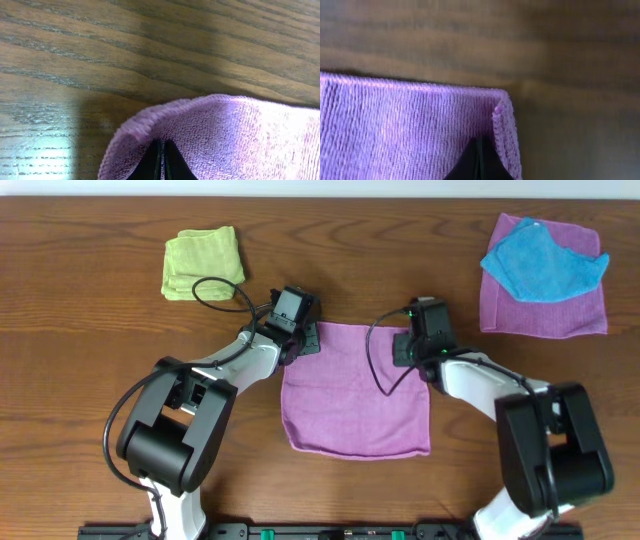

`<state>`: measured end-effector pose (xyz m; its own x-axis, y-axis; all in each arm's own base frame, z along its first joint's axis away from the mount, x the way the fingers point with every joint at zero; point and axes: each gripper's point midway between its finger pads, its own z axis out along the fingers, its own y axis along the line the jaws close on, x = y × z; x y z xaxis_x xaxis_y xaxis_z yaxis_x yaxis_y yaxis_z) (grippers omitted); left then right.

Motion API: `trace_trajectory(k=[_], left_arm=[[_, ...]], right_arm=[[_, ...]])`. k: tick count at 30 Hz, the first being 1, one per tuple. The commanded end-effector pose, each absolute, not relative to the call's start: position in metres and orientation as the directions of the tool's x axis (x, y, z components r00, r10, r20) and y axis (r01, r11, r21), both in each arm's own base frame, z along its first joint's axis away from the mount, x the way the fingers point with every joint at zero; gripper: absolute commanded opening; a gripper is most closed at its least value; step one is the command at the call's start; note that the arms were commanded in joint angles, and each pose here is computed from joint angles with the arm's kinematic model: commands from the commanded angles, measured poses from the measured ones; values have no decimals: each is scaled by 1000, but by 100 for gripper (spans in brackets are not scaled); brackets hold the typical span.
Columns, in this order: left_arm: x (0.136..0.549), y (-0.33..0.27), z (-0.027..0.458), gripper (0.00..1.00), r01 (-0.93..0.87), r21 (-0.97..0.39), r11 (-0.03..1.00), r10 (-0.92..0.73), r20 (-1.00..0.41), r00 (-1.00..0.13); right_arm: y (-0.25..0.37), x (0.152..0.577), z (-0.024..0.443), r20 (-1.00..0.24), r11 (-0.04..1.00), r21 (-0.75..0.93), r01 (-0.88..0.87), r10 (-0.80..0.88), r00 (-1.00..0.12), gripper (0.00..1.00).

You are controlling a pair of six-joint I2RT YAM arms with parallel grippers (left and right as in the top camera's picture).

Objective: Fold the cloth

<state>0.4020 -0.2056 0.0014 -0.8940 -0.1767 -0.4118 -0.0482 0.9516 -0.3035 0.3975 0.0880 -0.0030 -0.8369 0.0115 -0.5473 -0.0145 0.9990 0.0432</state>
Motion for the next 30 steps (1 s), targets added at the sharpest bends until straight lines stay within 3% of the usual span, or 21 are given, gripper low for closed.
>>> trace_trajectory(k=[1,8,30], left_arm=[[407,-196,-10,6,-80,-272,959,-191,-413,-890],[434,-192,3,6,-88,-301,950,-237,-505,-830],[459,-191,-27,6,-126,-331,935,-288,-506,-813]], right_arm=[[83,378,-41,-460,1000,19,4,12,-888,2],[90,406,-22,-548,999,39,-5,17,-836,1],[91,452,4,-723,999,46,9,39,-690,2]])
